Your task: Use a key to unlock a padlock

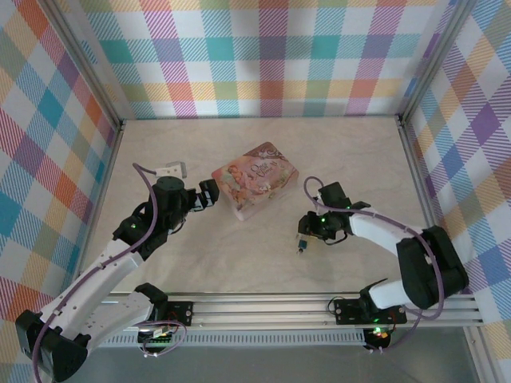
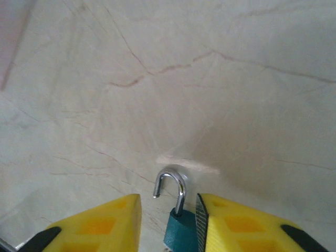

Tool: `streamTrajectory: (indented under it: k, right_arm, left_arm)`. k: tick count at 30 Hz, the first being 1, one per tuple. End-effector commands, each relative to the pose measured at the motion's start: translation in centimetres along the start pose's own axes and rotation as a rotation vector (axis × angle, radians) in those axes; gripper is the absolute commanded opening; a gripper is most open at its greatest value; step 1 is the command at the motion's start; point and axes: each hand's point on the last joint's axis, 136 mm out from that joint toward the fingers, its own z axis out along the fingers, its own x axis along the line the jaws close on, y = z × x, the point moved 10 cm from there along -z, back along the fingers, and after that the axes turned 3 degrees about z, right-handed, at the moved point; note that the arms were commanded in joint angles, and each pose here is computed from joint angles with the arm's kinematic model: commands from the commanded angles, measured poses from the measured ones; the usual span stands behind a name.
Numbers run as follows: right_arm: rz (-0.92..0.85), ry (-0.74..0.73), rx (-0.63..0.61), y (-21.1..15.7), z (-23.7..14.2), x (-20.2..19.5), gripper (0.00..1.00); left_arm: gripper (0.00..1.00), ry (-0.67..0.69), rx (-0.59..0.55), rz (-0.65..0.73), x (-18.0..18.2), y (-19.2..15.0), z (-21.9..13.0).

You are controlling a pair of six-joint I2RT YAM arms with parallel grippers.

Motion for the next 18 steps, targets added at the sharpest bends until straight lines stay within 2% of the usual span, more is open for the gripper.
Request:
streamTrajectory:
  k: [1,7,12,18]
  right_arm:
    - [-0.026,-0.024,-0.074,-0.1,-1.5,0.1,0.4]
    - [-0.072,0.023,-0.267,0.1,-5.4,1.3,0.51]
    - [-0.179,0.016,-0.428,0.3,-9.0,1.9,0.68]
    - [-0.272,-0.003,-0.576,1.0,-12.4,2.5,0.84]
  left_arm:
    - [0.99,0.025,-0.019,-0.016,0.5,0.2,-0.5]
    - [0.99,0.032,-0.032,-0.039,0.8,-0.1,-1.0]
    - [0.99,0.055,-0.039,-0.048,1.2,-0.3,-1.2]
    - [0.99,0.062,-0.044,-0.048,1.2,-0.2,-1.3]
